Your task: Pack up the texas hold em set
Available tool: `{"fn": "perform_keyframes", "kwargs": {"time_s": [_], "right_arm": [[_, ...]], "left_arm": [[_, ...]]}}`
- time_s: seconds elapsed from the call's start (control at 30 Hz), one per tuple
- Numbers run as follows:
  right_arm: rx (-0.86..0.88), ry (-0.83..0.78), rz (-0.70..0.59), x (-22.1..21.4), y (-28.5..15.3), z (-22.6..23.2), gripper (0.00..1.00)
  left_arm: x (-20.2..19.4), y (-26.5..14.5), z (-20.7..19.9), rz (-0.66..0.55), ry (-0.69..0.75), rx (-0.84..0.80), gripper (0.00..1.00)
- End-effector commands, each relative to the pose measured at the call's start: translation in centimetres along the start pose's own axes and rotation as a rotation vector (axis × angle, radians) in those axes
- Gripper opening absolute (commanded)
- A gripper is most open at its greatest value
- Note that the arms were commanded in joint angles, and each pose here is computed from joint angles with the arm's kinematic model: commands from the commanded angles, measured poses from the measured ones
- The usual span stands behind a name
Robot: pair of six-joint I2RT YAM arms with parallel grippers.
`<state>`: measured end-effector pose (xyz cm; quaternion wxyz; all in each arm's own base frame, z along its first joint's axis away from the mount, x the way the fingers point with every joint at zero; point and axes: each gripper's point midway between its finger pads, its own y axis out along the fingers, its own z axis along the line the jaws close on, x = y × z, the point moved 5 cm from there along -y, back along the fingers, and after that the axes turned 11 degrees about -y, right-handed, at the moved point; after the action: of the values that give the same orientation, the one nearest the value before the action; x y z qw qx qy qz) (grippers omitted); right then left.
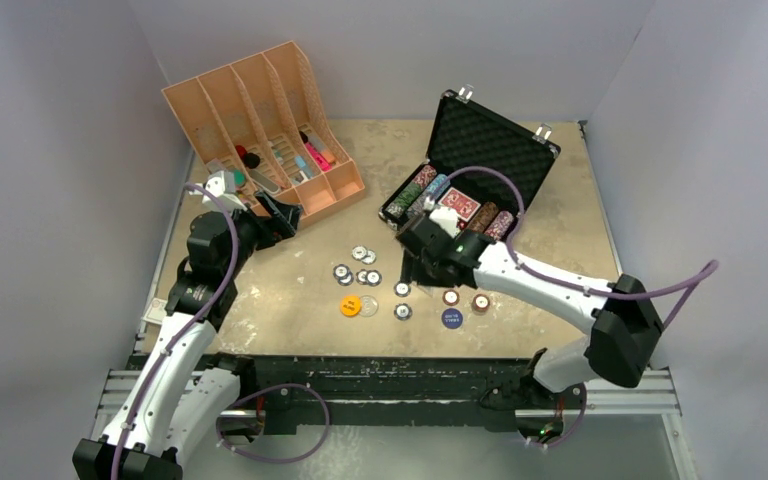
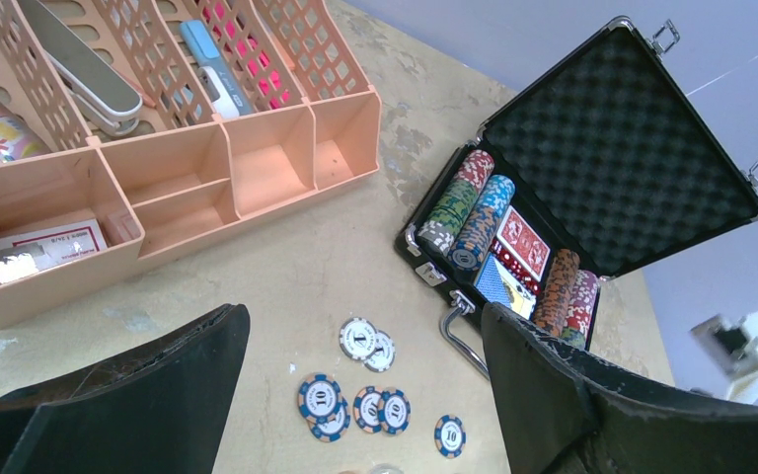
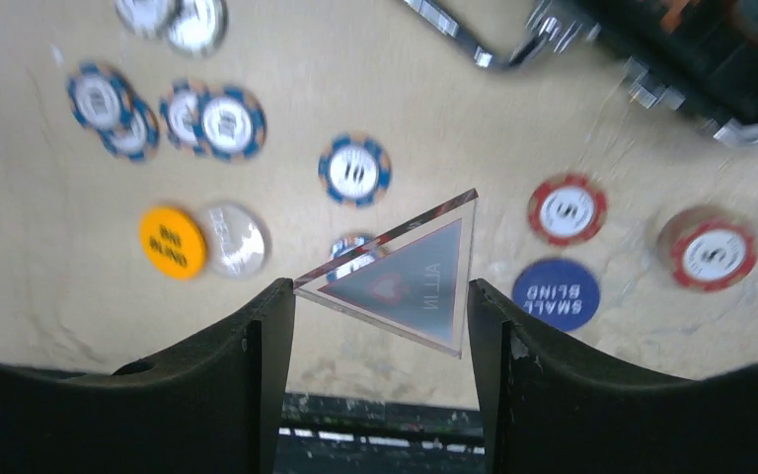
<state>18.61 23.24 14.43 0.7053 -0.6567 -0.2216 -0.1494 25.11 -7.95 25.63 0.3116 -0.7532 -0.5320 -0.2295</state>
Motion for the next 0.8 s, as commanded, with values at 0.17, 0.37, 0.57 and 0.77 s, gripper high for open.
{"fn": "perform_keyframes", "kwargs": {"time_s": [0.17,0.37,0.57,0.77], "right_arm": [[-0.165,0.16,-0.282,13.6,1.8,-7.1,0.56],[-0.312,0.191,-0.328,18.9,6.6,-11.0,0.56],[-0.325,0.142,-0.314,21.6,10.4,-12.6,0.56],[-0.274,0.077,-0.291,21.8,11.7,-13.0,0.56]], "left_arm": [[1.3,0.0,-0.9,-0.043,0.019,-0.027,0.86],[1.2,-0.1,-0.8,-0.038,0.02,-0.027,0.86],[1.1,-0.1,-0.6,-0.034,0.025,-0.016,0.86],[1.0,0.0,-0.5,-0.029,0.026,-0.013,0.86]]}}
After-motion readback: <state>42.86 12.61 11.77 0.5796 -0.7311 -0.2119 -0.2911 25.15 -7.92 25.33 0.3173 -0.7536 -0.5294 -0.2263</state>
